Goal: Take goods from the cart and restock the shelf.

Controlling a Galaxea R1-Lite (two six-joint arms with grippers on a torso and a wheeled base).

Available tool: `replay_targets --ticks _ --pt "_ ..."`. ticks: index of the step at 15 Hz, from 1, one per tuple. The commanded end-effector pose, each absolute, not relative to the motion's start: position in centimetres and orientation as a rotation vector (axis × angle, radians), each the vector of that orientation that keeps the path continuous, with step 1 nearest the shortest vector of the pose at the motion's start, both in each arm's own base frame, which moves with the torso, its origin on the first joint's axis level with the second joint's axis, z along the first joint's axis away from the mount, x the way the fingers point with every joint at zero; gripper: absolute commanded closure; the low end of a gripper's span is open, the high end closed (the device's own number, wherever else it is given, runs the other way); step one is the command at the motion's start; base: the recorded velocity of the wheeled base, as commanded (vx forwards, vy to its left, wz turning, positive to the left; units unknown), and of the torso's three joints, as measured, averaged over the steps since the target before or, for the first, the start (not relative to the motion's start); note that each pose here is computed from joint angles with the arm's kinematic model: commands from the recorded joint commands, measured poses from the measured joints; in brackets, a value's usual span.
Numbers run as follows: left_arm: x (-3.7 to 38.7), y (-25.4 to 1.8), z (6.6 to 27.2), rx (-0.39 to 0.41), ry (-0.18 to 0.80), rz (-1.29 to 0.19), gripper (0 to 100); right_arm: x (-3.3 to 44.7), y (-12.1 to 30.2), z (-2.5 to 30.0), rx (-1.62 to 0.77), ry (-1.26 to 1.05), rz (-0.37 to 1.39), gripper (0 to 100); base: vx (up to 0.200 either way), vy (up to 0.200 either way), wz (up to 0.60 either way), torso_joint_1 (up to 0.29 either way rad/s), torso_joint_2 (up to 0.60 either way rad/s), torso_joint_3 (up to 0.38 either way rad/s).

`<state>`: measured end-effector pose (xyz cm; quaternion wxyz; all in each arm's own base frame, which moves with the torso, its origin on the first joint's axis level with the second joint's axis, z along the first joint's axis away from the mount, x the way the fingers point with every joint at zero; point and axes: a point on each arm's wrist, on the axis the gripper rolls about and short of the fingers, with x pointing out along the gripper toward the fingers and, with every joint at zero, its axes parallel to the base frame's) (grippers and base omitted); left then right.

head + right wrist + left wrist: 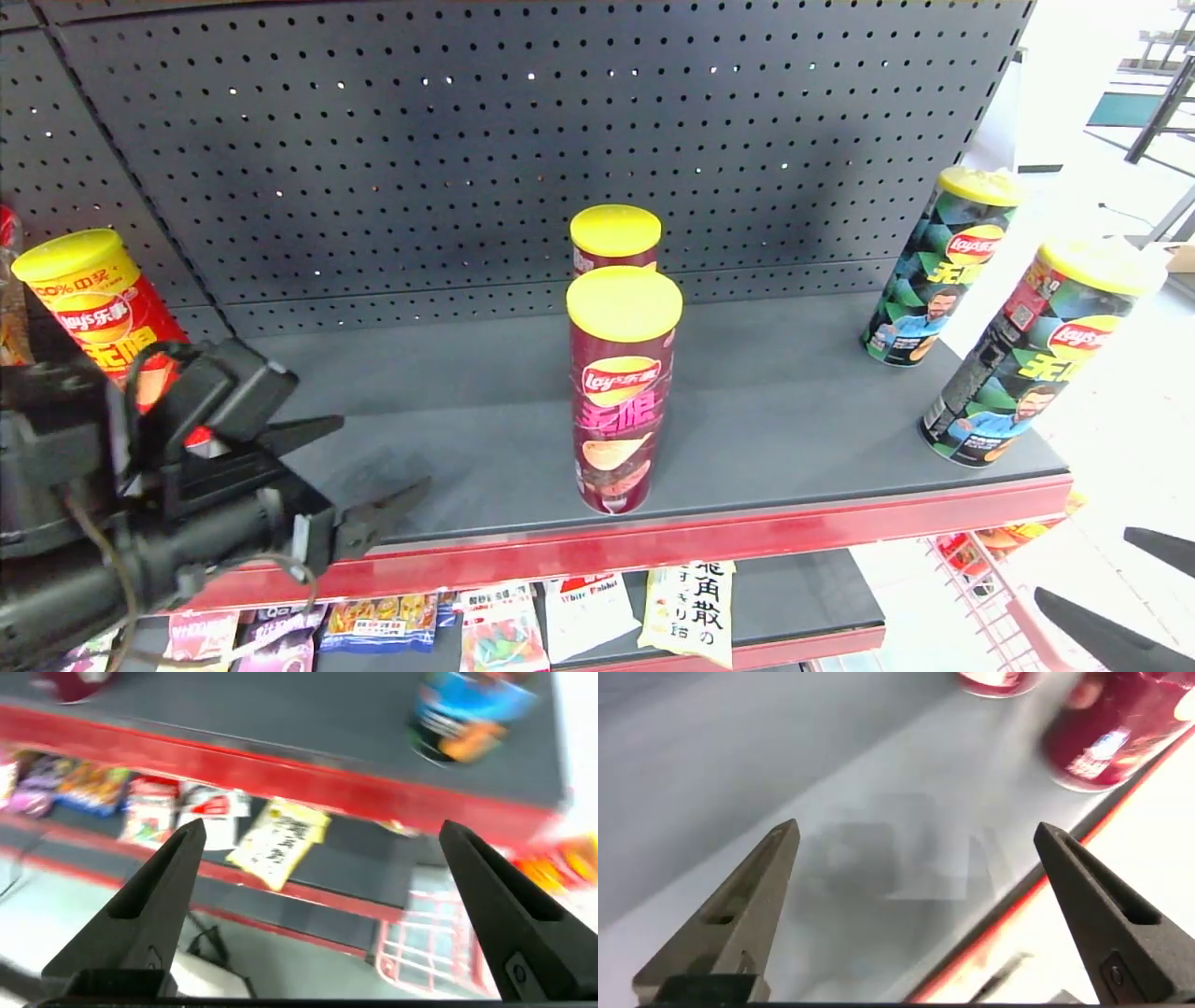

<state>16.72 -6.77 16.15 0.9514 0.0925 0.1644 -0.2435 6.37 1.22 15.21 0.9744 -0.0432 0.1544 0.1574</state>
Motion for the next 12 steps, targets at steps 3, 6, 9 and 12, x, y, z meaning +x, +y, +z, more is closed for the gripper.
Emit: replay_targets --ticks 3,6,9,12 --pt "5.1 -1.2 16.5 0.186 0.269 -0.19 0 4.0 0.4 14.6 -0.079 0.226 0.19 0 0.0 0.0 0.0 0.0 0.0 0.0" --pt "3.9 -0.8 16.6 0.23 0.232 -0.17 0 4.3 0.3 14.7 -0.079 0.23 0.152 0 0.0 0.0 0.0 0.0 0.0 0.0" --pt "3.6 -0.7 16.8 0.238 0.212 -0.144 0 4.5 0.3 14.6 -0.088 0.25 0.162 0 0.0 0.0 0.0 0.0 0.0 0.0" --pt "3.5 -0.6 16.8 0.238 0.205 -0.128 0 4.6 0.3 14.8 -0.088 0.251 0.157 0 -0.2 0.0 0.0 0.007 0.01 -0.002"
